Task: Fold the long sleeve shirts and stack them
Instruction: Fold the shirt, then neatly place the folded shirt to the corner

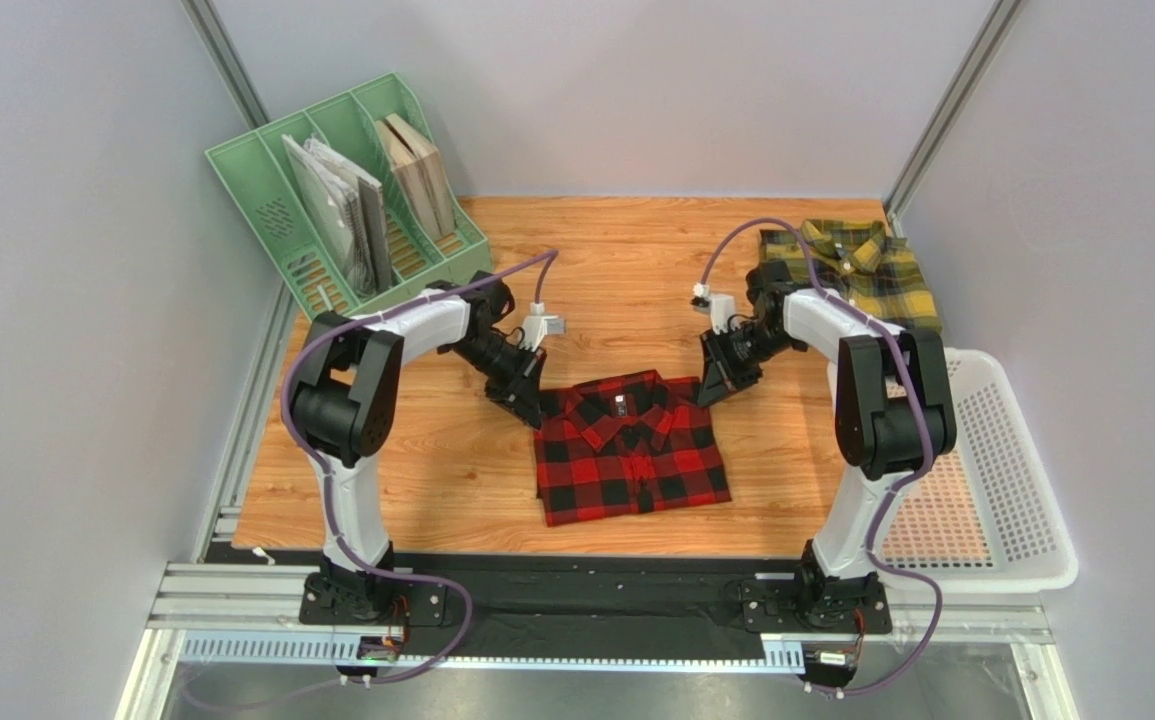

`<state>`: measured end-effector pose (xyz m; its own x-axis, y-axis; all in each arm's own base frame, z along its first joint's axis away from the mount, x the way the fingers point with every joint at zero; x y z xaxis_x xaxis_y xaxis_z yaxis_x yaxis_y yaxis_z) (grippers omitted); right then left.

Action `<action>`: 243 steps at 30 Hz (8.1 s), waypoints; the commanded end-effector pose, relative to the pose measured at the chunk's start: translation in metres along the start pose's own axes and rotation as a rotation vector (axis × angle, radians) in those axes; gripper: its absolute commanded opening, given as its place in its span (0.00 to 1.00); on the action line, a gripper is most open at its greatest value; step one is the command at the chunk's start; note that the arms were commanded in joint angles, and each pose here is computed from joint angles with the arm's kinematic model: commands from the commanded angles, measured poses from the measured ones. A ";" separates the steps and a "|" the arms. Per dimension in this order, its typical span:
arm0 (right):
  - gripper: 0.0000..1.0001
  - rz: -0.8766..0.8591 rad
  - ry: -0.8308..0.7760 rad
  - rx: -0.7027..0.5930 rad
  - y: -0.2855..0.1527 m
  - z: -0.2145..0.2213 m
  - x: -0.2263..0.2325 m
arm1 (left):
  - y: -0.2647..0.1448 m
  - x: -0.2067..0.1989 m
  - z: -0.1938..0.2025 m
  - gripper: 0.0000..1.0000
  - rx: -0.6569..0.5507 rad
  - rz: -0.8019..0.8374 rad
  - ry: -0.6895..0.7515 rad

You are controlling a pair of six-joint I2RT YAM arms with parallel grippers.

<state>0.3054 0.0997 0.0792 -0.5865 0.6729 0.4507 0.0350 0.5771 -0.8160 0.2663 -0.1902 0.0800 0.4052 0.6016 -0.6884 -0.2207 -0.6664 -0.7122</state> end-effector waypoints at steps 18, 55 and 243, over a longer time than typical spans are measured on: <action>0.07 0.092 0.094 -0.145 0.004 -0.050 -0.049 | -0.036 0.058 -0.077 0.21 -0.125 -0.347 0.105; 0.95 0.071 0.654 -0.456 -0.096 0.023 0.045 | 0.146 -0.189 -0.038 0.54 -0.244 -0.294 1.578; 0.09 1.214 0.141 -0.448 -0.238 -0.074 -0.357 | -0.042 -0.083 0.012 0.99 -0.161 -0.199 0.604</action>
<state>0.5539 -0.2281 0.0956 0.0239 0.9372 -0.3481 0.7031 -0.2633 -0.6606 0.2275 -0.2048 0.1496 0.8501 0.4217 -0.3154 0.0173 -0.6210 -0.7836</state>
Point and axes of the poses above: each gripper's point midway between its finger pads, its own y axis out along the fingers, its own x axis along the line the jaws close on, z = x × y, the point moved 5 cm from there along -y, back along the fingers, and after that the axes turned 7 degrees about -y, right-handed, at the moved point
